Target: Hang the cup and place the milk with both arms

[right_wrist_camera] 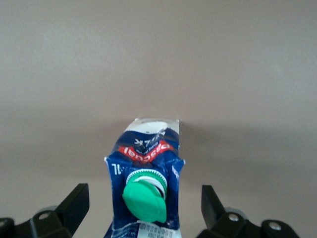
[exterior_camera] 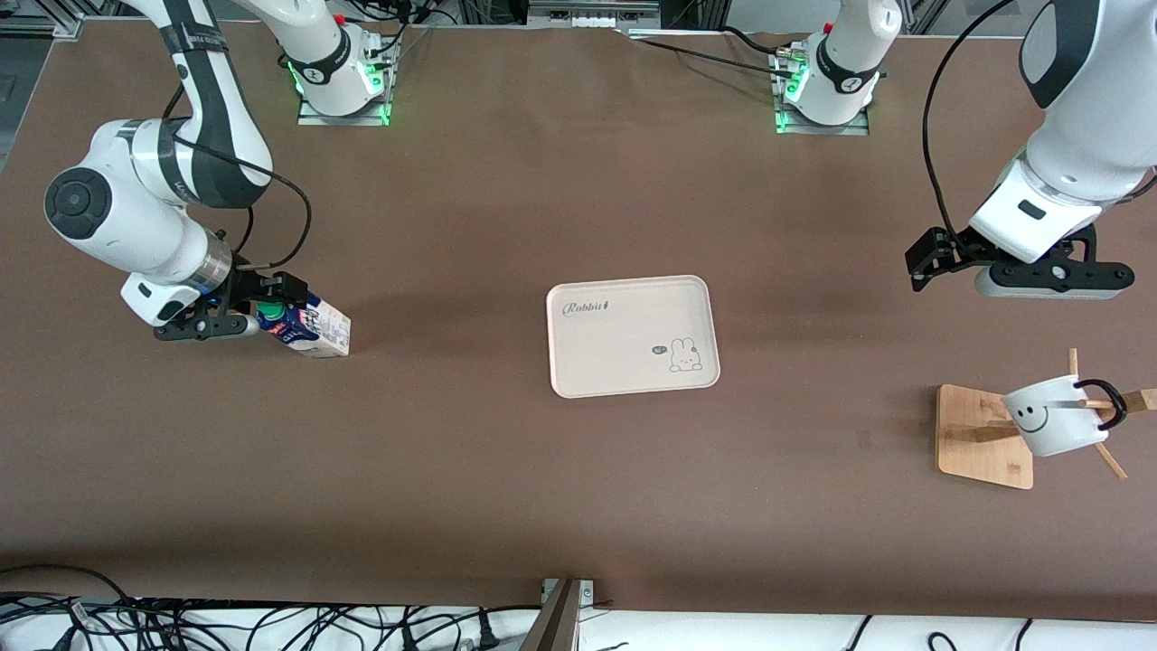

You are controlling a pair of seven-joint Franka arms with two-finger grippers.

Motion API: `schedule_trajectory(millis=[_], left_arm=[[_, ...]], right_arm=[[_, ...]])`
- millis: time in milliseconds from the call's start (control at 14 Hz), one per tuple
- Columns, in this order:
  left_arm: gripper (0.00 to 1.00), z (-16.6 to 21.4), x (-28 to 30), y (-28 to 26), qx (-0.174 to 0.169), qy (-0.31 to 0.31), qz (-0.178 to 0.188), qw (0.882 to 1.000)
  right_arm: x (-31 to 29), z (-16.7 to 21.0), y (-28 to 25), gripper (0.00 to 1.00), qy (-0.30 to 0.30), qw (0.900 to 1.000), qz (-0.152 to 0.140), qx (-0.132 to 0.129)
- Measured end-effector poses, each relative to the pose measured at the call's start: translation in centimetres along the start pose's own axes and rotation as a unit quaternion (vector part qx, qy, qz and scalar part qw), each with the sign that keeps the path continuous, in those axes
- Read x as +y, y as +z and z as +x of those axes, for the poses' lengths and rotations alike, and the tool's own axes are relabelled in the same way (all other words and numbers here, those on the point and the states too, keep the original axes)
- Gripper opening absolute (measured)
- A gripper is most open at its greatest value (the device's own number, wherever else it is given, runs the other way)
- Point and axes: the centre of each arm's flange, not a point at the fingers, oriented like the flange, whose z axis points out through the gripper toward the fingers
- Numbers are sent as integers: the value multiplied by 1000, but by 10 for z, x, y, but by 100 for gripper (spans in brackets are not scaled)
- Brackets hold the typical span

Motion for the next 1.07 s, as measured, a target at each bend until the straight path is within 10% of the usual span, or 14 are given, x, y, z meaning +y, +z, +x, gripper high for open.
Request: schedule_trajectory(millis=[1071], left_arm=[[100, -29, -10, -56, -10, -17, -12, 1000]], right_arm=[[-9, -32, -229, 100, -28, 999, 13, -9]])
